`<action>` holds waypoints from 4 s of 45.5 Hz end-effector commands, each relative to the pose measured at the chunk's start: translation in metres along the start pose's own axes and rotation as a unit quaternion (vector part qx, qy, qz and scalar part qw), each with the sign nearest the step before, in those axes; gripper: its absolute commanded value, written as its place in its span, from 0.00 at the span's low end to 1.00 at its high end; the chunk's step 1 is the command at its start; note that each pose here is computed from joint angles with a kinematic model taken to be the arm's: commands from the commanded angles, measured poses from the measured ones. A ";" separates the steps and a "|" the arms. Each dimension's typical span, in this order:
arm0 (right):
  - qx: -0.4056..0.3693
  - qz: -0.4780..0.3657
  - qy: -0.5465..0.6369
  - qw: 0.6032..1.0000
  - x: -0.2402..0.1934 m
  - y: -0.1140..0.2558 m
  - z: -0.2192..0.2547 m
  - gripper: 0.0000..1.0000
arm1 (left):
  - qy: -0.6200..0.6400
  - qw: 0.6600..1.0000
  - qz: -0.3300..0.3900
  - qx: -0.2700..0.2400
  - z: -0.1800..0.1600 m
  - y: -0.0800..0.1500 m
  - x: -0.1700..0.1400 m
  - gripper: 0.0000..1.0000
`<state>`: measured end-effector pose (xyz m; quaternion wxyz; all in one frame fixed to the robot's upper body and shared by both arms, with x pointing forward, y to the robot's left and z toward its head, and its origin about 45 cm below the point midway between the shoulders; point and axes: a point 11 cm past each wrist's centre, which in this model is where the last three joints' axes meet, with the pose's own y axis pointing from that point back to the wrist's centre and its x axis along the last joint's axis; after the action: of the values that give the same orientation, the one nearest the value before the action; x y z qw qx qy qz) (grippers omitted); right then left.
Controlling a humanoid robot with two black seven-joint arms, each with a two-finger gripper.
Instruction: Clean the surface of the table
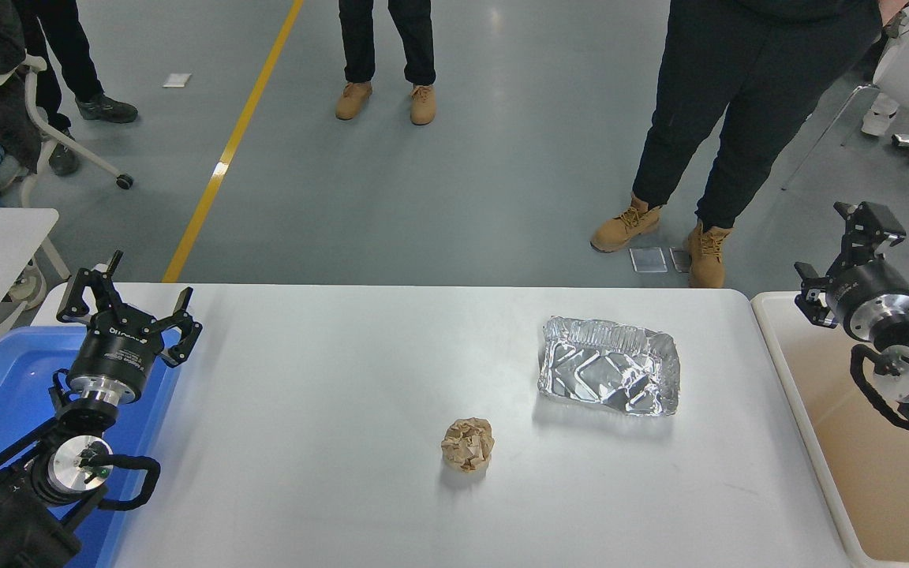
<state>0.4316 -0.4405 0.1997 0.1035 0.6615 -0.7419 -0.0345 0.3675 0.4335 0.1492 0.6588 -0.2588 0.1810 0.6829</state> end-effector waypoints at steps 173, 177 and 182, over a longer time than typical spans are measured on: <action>-0.056 -0.351 0.608 0.710 -0.123 0.016 0.110 0.73 | 0.000 1.000 0.000 0.000 0.000 0.000 0.000 0.99; -0.056 -0.351 0.608 0.710 -0.123 0.016 0.111 0.71 | 0.000 1.000 0.000 0.000 0.000 0.000 0.000 0.99; -0.057 -0.353 0.608 0.708 -0.123 0.017 0.112 0.64 | 0.000 1.000 0.000 0.000 0.000 0.000 0.000 0.99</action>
<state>0.4069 -0.3274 0.0824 0.5499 0.7451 -0.2302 0.2993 0.3676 0.4335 0.1494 0.6588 -0.2589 0.1809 0.6828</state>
